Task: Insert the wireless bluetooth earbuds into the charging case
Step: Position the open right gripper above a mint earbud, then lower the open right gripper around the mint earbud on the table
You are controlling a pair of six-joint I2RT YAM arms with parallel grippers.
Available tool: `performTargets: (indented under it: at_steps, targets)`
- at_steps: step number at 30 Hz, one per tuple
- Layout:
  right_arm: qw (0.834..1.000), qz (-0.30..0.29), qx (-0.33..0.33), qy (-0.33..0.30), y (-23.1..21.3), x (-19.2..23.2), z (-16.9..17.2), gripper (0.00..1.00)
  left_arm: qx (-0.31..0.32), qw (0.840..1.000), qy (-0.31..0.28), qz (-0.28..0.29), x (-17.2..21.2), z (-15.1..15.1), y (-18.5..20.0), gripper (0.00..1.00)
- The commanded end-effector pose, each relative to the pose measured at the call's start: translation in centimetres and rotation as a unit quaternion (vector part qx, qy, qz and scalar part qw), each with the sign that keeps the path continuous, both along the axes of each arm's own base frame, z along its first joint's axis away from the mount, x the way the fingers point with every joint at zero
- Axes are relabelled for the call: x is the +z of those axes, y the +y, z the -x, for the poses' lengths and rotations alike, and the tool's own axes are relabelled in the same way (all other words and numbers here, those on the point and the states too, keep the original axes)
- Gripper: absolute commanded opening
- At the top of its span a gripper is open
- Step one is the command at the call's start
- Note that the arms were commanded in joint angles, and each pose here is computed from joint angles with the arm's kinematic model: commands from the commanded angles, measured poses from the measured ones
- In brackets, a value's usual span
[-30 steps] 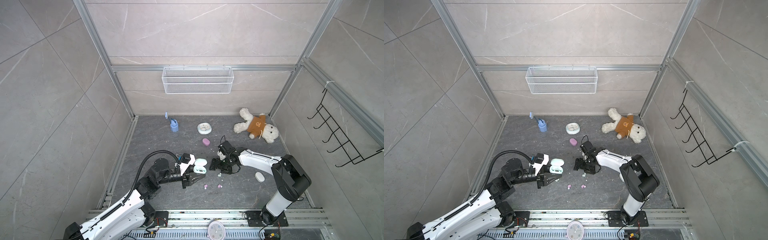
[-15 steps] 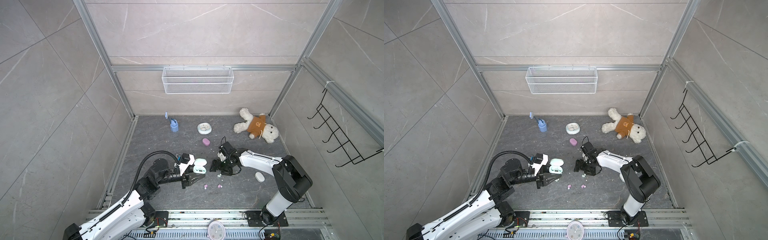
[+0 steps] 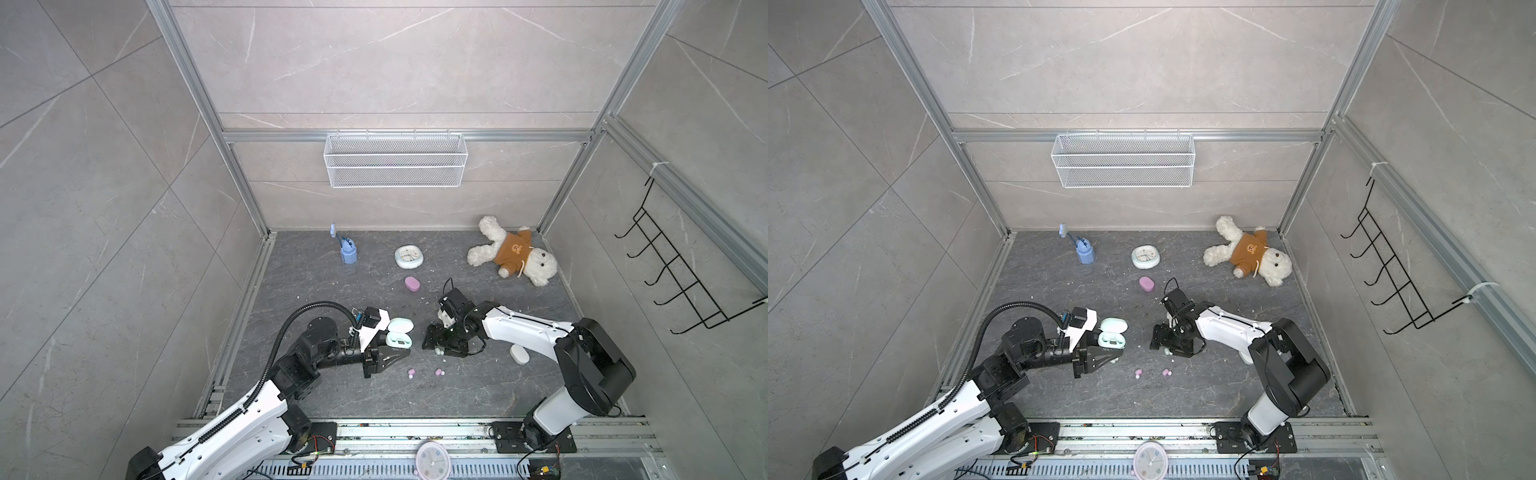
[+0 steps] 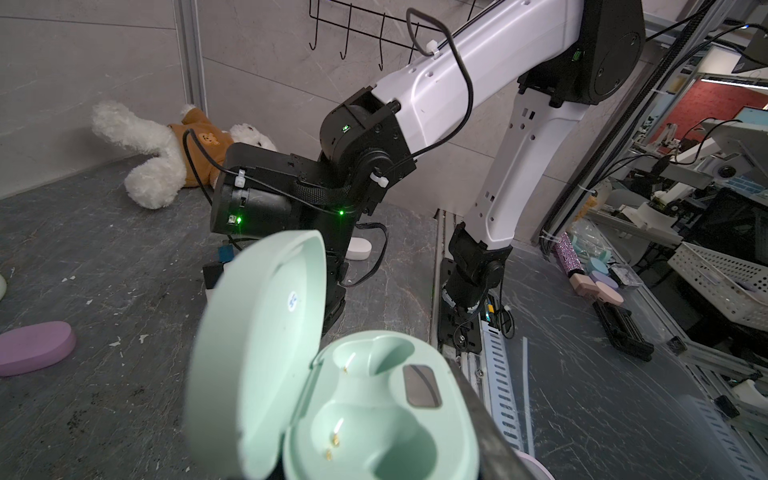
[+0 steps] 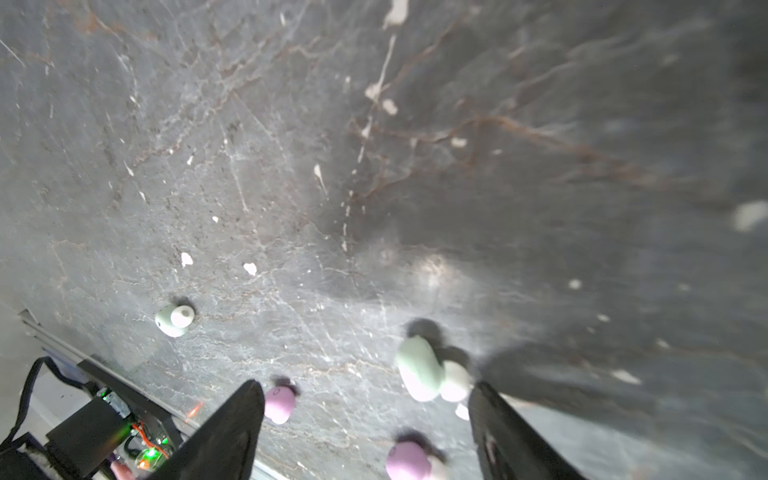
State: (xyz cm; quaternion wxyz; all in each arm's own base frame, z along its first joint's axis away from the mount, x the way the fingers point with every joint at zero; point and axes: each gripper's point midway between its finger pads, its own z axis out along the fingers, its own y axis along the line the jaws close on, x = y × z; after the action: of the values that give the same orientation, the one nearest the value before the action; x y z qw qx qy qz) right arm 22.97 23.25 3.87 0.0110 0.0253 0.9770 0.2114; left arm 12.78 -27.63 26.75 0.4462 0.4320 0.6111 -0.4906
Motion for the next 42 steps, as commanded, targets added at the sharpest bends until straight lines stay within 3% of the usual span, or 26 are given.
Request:
performTargets:
  at_steps: [1,7,14,27,42]
  targets:
    - [0.999,0.044,0.008,-0.019,-1.1,1.4,-0.3,0.77,0.003,1.0,-0.021,0.019,1.6,0.0,0.0,0.19]
    - [0.996,0.075,0.041,-0.023,-1.2,1.6,-0.5,0.65,0.003,1.0,-0.021,0.021,1.7,0.0,0.0,0.19]
    - [0.988,0.084,0.131,-0.022,0.1,1.0,-0.8,0.51,0.002,1.0,-0.022,0.019,1.7,0.0,0.1,0.19]
    - [0.979,0.111,0.169,-0.002,-0.2,-0.4,-0.7,0.4,0.004,1.0,-0.021,0.017,1.7,0.0,0.1,0.19]
    - [0.978,0.124,0.17,0.0,-0.6,-1.2,-0.9,0.37,0.003,1.0,-0.019,0.015,1.6,0.0,0.1,0.19]
